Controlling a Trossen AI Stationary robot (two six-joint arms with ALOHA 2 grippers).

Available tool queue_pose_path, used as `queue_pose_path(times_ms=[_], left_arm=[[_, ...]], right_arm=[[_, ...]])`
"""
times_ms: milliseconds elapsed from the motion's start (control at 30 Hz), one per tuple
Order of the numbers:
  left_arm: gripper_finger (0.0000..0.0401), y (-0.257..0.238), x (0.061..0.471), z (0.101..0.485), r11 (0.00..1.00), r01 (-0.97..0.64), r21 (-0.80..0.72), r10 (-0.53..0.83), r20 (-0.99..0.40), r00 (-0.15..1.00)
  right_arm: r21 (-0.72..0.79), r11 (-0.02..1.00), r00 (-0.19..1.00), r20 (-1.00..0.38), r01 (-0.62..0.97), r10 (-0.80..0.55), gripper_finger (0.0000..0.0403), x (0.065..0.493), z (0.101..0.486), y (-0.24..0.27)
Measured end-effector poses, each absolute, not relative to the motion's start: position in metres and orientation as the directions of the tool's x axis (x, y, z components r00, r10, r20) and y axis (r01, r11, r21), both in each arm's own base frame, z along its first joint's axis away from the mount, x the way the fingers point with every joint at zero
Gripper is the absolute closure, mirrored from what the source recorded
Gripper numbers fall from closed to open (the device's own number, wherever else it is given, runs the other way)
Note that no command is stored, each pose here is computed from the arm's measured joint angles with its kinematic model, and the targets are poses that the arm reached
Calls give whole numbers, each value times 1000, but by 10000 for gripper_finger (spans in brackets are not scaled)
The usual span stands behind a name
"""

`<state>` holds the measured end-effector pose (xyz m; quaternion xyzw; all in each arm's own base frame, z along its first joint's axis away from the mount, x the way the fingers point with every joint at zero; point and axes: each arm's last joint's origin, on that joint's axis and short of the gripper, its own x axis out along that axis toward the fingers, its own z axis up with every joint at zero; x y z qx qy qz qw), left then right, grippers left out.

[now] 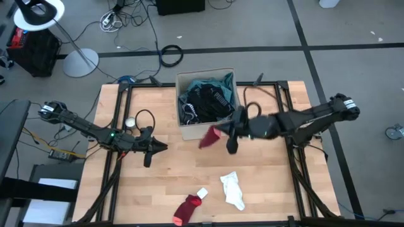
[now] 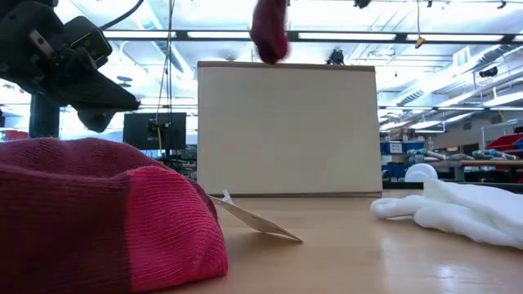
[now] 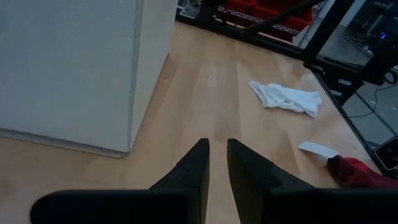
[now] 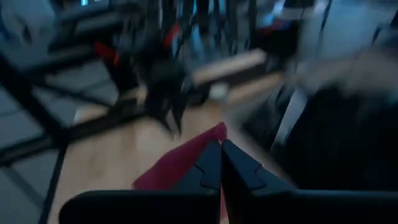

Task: Sort clothes
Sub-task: Put the right red sock into the laundry organizer

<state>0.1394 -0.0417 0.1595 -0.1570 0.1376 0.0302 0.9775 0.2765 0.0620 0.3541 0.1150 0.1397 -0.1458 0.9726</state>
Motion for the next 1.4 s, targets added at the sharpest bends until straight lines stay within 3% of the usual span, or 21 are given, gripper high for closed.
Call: queue_pose_path(times_ms=[267,467,700,833,1067,1233,1400], left_arm=[[339,-41,139,159,950,-112,-292,28,-278,960],[339,-41,139,159,952,-115,-285,32,-280,959],[339,-41,139,159,951,-127,-280,46,-279,959],[339,-41,139,159,952,-127,-280,46,-280,959],[338,-41,139,159,951,-128,-280,46,-283,958],[339,-41,139,159,951,-129,-280,46,-285,958],[339,-41,139,159,952,-129,-279,46,-286,957]], right_arm=[[104,894,897,-138,436,-421,402,285,374,7],[100,834,833,-190,542,-519,396,298,358,-32],[155,842,831,-329,516,-449,381,329,316,-56],[229,829,818,-427,510,-385,348,346,285,-67],[329,805,798,-539,493,-269,255,366,242,-81],[358,815,823,-518,455,-232,200,368,241,-86],[388,829,875,-427,404,-227,175,358,268,-89]])
